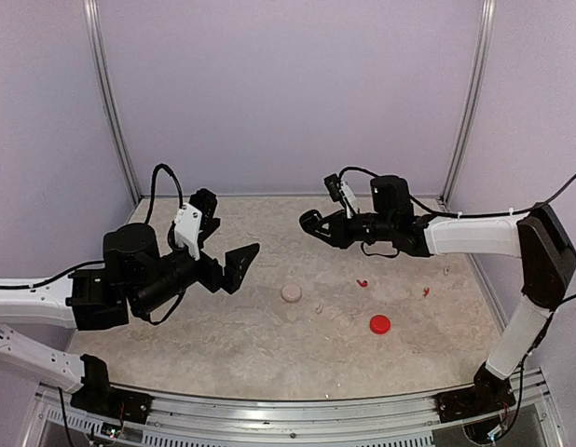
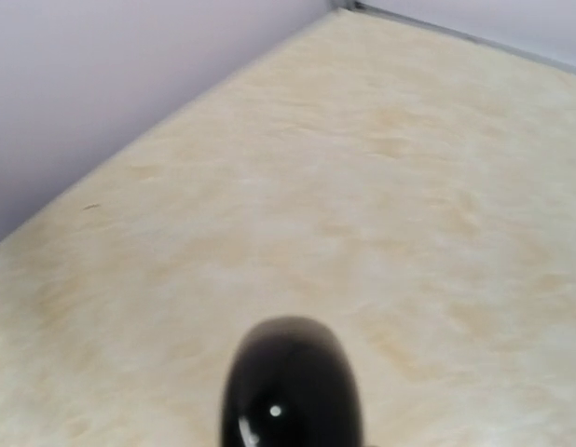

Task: Insert the wireless bluetooth earbuds into the charging case
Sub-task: Place the charging case with the earbuds at the center of the board.

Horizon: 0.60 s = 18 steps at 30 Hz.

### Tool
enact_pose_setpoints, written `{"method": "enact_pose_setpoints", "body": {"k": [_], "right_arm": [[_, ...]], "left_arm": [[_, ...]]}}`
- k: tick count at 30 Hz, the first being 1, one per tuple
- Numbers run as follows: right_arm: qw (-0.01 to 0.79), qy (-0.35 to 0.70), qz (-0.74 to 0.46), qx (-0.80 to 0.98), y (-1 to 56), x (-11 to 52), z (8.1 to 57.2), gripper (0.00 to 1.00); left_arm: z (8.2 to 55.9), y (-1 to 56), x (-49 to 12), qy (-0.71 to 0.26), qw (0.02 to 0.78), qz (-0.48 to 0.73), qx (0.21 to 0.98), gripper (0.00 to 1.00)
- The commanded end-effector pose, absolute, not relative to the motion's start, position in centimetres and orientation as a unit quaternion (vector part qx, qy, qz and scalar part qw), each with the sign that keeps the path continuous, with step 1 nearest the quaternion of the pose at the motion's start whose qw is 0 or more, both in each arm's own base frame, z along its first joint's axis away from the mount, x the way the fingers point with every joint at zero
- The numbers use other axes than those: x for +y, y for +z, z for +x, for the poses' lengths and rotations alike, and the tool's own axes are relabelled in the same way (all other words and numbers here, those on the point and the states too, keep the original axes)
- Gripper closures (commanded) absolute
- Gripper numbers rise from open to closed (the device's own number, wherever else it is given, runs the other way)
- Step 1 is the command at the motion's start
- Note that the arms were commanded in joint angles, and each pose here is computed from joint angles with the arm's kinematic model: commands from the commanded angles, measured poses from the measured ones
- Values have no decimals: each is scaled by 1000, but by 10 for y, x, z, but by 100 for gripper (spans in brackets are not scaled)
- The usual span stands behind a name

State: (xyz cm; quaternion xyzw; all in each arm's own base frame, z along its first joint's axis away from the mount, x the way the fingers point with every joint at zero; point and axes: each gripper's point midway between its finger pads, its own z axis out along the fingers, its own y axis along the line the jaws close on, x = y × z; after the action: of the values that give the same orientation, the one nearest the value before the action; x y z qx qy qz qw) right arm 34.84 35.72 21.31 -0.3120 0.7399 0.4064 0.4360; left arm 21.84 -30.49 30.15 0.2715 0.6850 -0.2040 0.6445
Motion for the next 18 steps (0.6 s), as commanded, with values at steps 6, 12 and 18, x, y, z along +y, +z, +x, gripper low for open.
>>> {"method": "enact_pose_setpoints", "body": {"k": [6,12,18], "right_arm": [[385,383,-271,795,155,359,441,96],[372,375,-256,810,129,361,481,95],[333,380,-251,826,85,368,493,92]], "left_arm": [[230,308,-281,-239,662,182,686,1],[231,296,-277,-235,657,178,694,1],[235,290,-268,-226,656,172,699,1]]}}
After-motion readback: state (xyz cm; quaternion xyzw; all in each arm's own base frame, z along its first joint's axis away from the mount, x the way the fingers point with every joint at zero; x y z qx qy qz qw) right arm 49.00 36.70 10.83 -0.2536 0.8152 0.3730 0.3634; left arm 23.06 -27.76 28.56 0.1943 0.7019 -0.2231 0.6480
